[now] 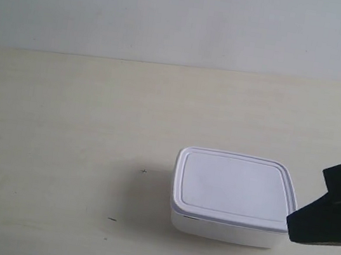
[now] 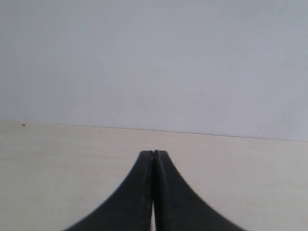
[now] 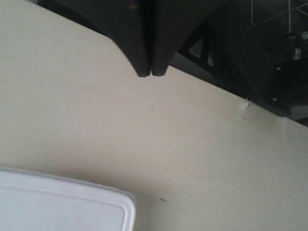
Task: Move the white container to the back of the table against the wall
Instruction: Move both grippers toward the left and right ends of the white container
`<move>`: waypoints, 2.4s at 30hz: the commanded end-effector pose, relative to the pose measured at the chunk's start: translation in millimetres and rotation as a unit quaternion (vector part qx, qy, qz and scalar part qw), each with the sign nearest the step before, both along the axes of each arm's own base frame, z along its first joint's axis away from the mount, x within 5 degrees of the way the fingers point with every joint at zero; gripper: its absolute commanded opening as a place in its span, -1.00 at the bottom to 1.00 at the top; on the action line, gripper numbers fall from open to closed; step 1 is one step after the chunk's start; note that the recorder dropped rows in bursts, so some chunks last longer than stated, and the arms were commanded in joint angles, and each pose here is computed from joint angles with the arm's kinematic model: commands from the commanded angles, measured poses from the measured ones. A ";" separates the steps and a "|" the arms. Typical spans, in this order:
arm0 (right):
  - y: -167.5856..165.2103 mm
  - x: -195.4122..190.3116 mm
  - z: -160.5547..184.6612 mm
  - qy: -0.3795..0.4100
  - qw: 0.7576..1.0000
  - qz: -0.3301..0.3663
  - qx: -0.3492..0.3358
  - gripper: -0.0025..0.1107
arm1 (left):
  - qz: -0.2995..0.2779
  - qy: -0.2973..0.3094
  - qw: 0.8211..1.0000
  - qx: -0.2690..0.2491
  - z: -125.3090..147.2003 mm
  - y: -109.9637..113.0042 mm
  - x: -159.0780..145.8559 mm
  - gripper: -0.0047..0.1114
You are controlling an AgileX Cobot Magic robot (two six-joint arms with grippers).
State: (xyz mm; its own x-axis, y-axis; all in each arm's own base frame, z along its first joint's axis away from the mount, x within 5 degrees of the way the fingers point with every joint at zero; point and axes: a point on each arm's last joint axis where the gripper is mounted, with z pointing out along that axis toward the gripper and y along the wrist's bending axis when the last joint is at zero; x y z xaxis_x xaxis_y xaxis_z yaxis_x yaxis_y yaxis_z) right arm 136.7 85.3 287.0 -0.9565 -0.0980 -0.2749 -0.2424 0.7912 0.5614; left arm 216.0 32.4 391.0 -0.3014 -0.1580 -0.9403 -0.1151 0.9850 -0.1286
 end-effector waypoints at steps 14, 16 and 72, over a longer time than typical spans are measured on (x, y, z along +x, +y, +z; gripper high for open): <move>-3.5 -8.2 -35.5 -0.022 0.998 0.055 -0.026 -0.96 | -0.019 0.003 0.992 -0.121 1.3 -10.5 -0.5 -0.92; -2.6 -4.3 -37.0 -0.022 0.999 0.044 -0.023 -0.96 | -0.041 0.036 0.985 -0.163 -4.4 -17.6 -2.7 -0.92; -21.7 46.0 -101.2 0.057 0.976 -0.040 -0.208 -0.96 | -0.368 0.360 0.847 -0.134 -219.3 -299.6 -10.3 -0.92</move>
